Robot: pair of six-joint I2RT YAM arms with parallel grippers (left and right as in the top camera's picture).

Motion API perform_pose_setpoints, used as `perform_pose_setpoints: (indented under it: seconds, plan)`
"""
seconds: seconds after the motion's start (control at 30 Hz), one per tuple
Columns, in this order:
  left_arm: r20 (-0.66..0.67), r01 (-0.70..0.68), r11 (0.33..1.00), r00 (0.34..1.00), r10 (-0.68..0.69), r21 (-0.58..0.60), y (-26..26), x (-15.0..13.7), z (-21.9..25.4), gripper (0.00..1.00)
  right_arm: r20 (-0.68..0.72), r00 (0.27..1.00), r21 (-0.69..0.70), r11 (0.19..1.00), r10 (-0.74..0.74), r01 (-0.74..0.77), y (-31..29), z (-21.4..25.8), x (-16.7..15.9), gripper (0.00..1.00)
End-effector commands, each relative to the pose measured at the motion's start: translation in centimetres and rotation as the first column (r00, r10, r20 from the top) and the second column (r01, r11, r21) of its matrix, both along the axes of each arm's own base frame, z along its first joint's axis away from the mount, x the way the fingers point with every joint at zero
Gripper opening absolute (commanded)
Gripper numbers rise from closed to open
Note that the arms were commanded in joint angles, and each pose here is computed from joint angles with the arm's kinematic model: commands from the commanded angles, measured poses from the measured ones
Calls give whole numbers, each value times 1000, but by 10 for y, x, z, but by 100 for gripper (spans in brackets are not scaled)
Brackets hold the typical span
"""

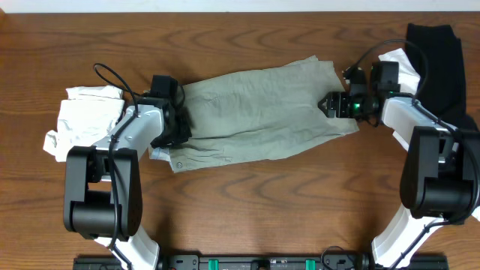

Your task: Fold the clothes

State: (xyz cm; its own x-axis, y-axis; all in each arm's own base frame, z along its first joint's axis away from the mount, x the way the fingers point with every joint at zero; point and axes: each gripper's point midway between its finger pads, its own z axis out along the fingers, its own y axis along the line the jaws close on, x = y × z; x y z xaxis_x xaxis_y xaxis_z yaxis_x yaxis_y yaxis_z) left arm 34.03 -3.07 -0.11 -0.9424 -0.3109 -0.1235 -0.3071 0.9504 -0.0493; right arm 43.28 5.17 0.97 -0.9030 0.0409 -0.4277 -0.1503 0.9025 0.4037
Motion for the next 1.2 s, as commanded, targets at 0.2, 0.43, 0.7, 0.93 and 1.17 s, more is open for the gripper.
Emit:
perform_pose_setpoints:
  seconds: [0.2,0.43,0.7,0.93,1.17]
  plan:
    - [-80,-13,998,997,17,55,12,-17,-18,28,-137,990,48,999,13,-6,16,-36,-28,35]
    - [-83,-13,998,996,17,55,12,-18,-18,28,-143,990,52,999,-4,12,15,-36,-27,1]
    - [-36,-10,999,999,11,36,9,-13,23,52,-125,978,60,982,-168,177,-17,-6,-16,1]
    - [195,1,999,981,6,-34,-1,-1,100,99,6,953,-65,951,-302,302,-68,58,-18,1]
    - [246,16,997,969,3,-74,-6,-14,129,99,125,912,-107,909,-391,404,-103,119,-32,1]
